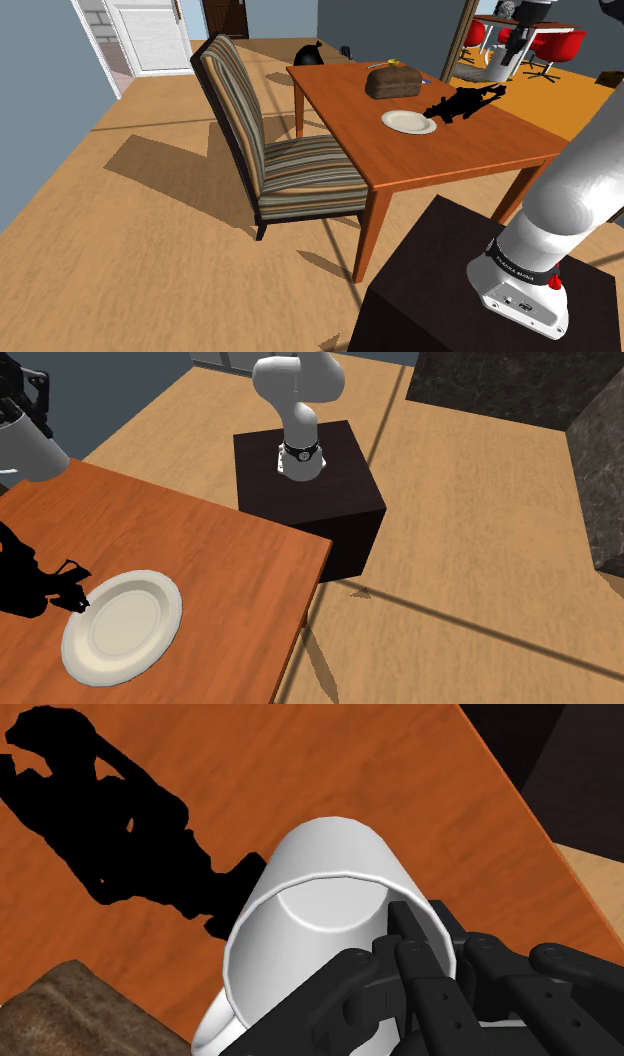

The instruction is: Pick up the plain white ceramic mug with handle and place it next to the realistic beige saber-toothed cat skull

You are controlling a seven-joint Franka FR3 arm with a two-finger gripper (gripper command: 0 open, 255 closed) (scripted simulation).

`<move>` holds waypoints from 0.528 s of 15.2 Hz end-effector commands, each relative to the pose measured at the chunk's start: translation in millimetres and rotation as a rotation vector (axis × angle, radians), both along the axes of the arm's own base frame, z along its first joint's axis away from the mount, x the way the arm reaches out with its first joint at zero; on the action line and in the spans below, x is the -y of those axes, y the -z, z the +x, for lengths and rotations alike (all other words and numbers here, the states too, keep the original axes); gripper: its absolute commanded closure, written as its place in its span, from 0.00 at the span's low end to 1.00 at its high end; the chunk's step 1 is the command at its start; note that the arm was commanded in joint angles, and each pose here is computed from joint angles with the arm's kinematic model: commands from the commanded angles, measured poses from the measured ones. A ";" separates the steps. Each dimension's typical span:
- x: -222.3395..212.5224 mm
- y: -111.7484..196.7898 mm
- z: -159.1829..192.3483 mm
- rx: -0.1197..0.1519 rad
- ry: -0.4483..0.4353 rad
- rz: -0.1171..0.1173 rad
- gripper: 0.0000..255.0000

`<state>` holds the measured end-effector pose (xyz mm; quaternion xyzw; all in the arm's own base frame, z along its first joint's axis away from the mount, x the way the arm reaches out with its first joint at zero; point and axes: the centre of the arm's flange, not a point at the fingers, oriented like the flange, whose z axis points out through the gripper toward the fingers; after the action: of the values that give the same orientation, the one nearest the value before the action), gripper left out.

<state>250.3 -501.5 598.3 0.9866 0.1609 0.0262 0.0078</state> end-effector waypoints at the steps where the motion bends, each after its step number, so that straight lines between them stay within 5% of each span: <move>1: 22.4 0.4 -15.4 0.000 -0.003 -0.001 1.00; 8: 54.5 21.5 -40.9 0.000 -0.003 -0.001 1.00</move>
<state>210.2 -555.3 582.4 0.9864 0.1623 0.0260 0.0081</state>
